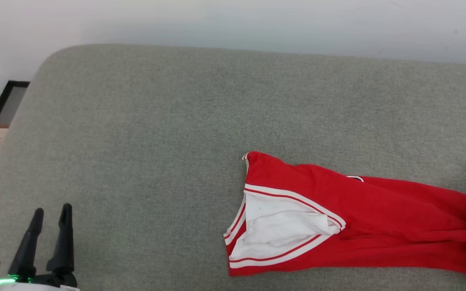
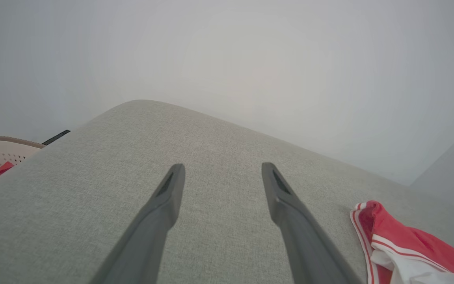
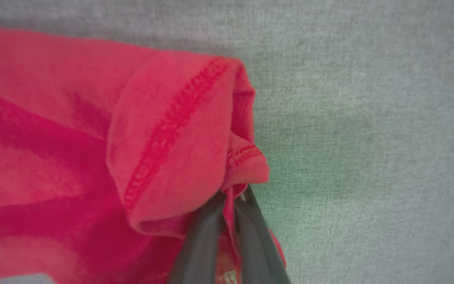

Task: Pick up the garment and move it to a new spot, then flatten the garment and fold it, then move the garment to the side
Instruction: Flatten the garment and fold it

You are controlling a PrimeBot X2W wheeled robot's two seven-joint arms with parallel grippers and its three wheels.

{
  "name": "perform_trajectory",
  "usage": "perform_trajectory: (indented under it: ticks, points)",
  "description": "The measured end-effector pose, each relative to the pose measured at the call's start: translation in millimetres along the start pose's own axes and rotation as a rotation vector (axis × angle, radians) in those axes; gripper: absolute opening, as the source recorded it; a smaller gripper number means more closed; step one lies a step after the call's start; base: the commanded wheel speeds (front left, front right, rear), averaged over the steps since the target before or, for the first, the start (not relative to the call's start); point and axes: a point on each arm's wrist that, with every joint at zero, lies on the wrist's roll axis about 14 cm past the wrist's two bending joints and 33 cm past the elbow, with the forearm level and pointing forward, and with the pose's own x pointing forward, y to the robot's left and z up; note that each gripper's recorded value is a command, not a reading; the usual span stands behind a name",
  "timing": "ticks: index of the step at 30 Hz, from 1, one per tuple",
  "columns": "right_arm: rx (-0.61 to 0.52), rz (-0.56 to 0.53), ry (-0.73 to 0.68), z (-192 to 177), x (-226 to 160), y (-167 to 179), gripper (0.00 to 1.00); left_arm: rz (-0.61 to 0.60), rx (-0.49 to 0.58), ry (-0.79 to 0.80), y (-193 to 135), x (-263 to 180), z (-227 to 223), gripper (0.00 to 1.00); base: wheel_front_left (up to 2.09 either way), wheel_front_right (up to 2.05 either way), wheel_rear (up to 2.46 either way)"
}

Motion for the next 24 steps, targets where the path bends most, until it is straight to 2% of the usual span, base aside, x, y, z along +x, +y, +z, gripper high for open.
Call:
perform_trajectory:
  ticks: [6, 12, 17, 21, 24]
  points:
    - [-0.012, 0.01, -0.005, 1.7, -13.3, -4.7, 0.0, 0.004, -0.005, -0.011, 1.2, -4.8, 3.5, 1.0, 0.0, 0.0, 0.0]
    - [-0.012, -0.011, -0.083, 14.9, -36.9, -22.6, 0.0, -0.012, -0.013, -0.012, -3.9, -4.2, 2.9, 1.0, 0.0, 0.0, 0.0]
    - [-0.043, -0.012, -0.136, 22.0, -55.8, -23.0, 0.0, -0.026, -0.018, -0.021, -8.4, -4.0, 4.8, 1.0, 0.0, 0.0, 0.0]
    - [-0.093, 0.014, -0.195, 31.4, -73.2, -10.0, 0.0, -0.026, -0.015, -0.021, -8.2, -7.2, 4.8, 1.0, 0.0, 0.0, 0.0]
    - [-0.135, 0.094, -0.24, 37.9, -85.1, 18.8, 0.0, -0.027, -0.018, -0.028, -8.6, -9.2, 6.6, 1.0, 0.0, 0.0, 0.0]
